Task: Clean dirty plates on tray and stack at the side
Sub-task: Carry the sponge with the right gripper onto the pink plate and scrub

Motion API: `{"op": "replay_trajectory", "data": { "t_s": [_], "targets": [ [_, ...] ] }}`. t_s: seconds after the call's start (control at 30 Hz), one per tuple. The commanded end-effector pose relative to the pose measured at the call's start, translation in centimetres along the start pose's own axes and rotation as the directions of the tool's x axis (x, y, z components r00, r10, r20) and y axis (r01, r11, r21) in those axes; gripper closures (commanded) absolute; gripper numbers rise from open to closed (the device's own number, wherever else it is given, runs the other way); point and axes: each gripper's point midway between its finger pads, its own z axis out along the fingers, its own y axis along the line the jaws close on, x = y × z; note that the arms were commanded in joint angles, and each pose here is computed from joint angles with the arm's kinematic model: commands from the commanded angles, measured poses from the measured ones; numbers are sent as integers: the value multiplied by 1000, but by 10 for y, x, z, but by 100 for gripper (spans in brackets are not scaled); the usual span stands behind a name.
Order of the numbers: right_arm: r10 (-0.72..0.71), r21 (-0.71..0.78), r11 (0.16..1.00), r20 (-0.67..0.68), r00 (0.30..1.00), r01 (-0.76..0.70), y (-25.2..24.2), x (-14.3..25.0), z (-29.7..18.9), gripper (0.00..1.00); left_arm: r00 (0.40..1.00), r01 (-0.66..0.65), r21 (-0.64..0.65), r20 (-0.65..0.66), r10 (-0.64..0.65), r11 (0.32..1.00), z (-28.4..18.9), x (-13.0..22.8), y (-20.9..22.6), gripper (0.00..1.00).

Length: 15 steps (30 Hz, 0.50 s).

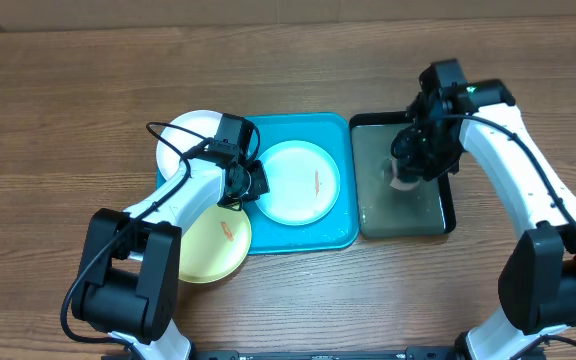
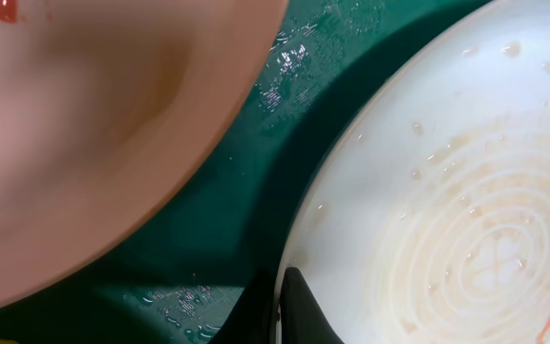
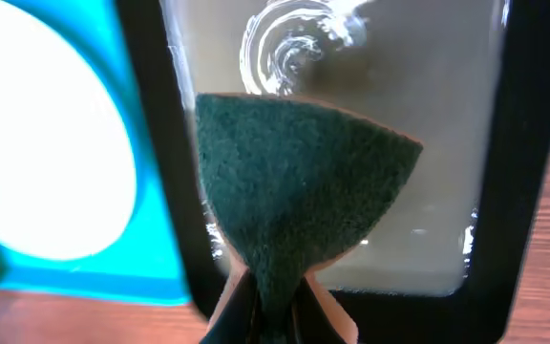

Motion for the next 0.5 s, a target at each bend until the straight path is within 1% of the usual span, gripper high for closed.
{"op": "replay_trajectory", "data": {
  "t_s": [0.0, 0.1, 0.2, 0.3, 0.47],
  "targets": [
    [-53, -109, 992, 98, 994, 64, 40, -16, -38, 96, 1000, 12, -22, -18, -13, 1000, 6, 4, 7, 96],
    [-112, -143, 982, 102, 989, 126, 67, -10, -38, 96, 1000, 12, -23, -19, -13, 1000, 6, 4, 7, 96],
    [-172, -138, 973, 111, 979, 187, 95, -3, -31, 96, 1000, 12, -20, -16, -13, 1000, 6, 3, 6, 96],
    [-180, -61, 980, 136, 974, 189, 112, 1, -21, 96, 1000, 12, -19, -17, -13, 1000, 6, 3, 6, 96],
    [-210, 82, 977, 230, 950, 196, 131, -1, -6, 96, 999, 13, 1, -30, -12, 1000, 6, 6, 2, 96]
  ]
}}
